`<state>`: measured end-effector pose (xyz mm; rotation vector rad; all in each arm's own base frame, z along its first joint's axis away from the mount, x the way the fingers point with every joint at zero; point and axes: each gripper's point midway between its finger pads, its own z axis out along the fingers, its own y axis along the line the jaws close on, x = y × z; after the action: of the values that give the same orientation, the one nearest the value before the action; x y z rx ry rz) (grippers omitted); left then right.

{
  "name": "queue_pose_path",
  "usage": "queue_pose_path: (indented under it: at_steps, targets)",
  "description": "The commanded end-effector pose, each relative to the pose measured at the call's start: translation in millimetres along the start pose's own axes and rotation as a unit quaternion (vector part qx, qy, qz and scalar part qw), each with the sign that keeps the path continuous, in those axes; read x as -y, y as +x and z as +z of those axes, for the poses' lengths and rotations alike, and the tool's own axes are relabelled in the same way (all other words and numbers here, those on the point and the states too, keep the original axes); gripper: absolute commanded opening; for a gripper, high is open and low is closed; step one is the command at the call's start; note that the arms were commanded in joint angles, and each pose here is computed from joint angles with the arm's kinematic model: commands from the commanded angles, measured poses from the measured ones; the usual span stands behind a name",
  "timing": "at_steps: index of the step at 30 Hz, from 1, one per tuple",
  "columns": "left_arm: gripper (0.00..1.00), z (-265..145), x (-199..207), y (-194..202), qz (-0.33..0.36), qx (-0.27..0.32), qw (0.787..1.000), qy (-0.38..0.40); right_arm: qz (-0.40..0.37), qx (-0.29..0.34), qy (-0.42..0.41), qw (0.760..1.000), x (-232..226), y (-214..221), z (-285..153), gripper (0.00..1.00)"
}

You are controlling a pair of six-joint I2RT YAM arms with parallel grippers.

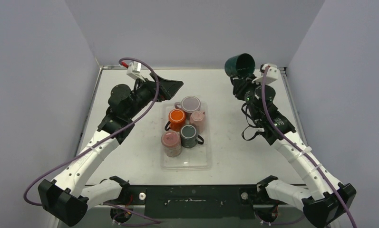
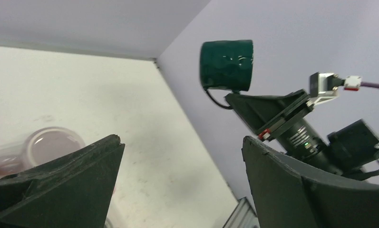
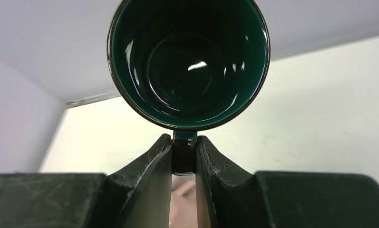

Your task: Turn the mug right side up

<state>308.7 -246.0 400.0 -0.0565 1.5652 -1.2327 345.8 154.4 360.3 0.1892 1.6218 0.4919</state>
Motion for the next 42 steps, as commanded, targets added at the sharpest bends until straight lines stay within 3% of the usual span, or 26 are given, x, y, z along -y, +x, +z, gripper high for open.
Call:
queue_pose_path:
  at_steps: [1, 7, 12, 22, 31, 37, 42]
  targets:
    - [0.96, -18, -38, 4, 0.064, -0.023, 0.993, -0.099, -0.030, 0.026, 0.126, 0.991, 65, -16, -4, 0.05]
    - [0.96, -40, -80, 18, 0.102, -0.065, 0.972, -0.201, -0.065, -0.030, 0.200, 0.977, 120, 32, 0, 0.05]
    - [0.96, -54, -101, 34, 0.109, -0.101, 0.959, -0.242, -0.069, -0.076, 0.221, 0.970, 149, 76, 4, 0.05]
    - [0.96, -54, -109, 75, 0.076, -0.196, 0.949, -0.236, -0.065, -0.128, 0.227, 0.963, 194, 134, 13, 0.05]
    - [0.96, -51, -112, 78, 0.061, -0.198, 0.947, -0.244, -0.078, -0.166, 0.223, 0.957, 210, 177, 12, 0.05]
    - [0.96, -50, -108, 79, 0.060, -0.204, 0.948, -0.239, -0.083, -0.198, 0.239, 0.947, 219, 195, 3, 0.26]
    - [0.96, -48, -106, 77, 0.061, -0.203, 0.948, -0.238, -0.082, -0.204, 0.257, 0.941, 225, 196, -7, 0.56]
